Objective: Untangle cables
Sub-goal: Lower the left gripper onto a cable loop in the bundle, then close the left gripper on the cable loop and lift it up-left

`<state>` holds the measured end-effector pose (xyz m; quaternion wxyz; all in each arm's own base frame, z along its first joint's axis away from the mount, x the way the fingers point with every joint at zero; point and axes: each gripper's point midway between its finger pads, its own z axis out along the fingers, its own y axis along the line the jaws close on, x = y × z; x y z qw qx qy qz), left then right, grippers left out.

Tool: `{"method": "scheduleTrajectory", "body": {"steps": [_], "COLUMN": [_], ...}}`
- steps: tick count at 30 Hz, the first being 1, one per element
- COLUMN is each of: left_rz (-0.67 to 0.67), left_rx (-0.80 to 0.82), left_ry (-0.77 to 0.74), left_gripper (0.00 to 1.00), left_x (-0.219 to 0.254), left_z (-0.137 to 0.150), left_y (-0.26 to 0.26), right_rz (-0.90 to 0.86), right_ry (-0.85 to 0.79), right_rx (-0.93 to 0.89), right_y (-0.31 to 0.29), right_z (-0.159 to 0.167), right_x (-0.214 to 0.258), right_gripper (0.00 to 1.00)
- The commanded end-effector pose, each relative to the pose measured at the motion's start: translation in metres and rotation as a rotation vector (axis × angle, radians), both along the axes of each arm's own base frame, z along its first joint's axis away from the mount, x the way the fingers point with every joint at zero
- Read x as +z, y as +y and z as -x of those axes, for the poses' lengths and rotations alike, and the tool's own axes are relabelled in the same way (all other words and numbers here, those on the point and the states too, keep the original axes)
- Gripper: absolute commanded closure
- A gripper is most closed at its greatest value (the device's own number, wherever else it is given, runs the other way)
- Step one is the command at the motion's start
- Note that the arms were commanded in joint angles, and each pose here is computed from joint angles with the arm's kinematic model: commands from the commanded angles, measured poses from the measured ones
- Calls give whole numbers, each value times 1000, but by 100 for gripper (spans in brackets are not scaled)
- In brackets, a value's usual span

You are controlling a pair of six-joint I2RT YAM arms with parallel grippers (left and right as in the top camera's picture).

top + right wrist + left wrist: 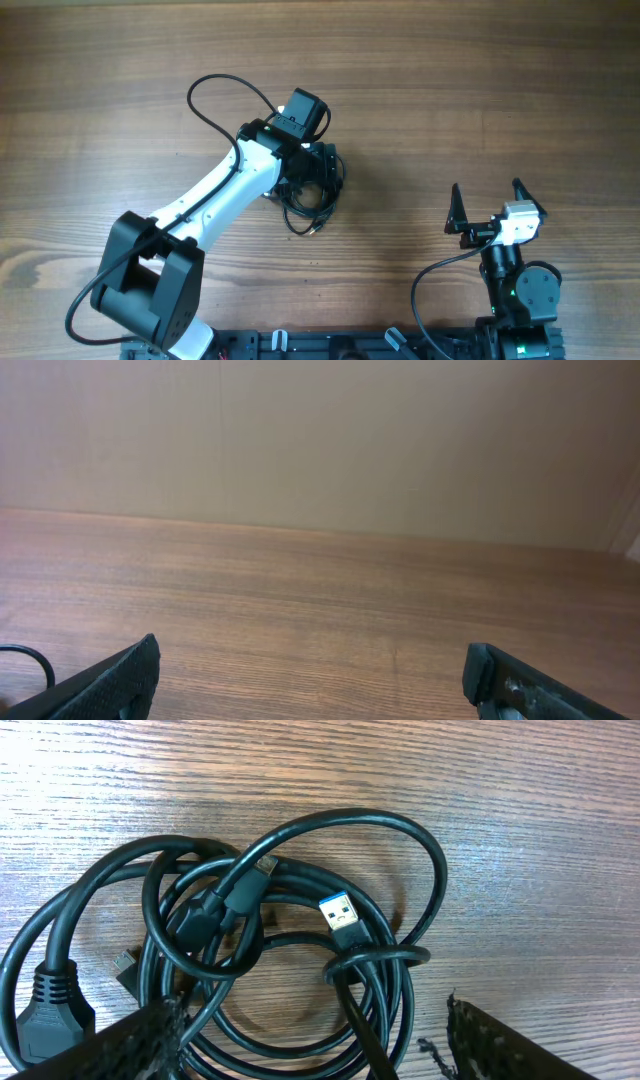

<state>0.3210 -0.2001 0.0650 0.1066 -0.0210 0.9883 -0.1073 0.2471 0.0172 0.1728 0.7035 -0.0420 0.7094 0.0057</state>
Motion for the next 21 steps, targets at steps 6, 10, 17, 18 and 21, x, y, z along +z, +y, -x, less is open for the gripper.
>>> {"method": "scheduleTrajectory", "body": {"steps": [6,10,17,18,21], "left_rz": [-22,-22,-21,-18,-26], "left_rx": [4,5,3,-3,-21], "left_ry": [4,5,5,12,25], "left_gripper": [31,28,46,52,60], "left_x": [-6,-6,-6,-6,-7], "left_z": [1,1,2,4,10], "left_y": [4,4,3,2,-2], "right_rz": [8,8,8,9,8], "right_ry": [-4,-4,-4,-4,-4], "right_rx": [13,13,13,13,13], "right_y": [3,3,3,3,3], "right_z": [0,0,0,0,0], "right_x": [1,1,1,1,1], "right_gripper": [0,0,0,0,0]}}
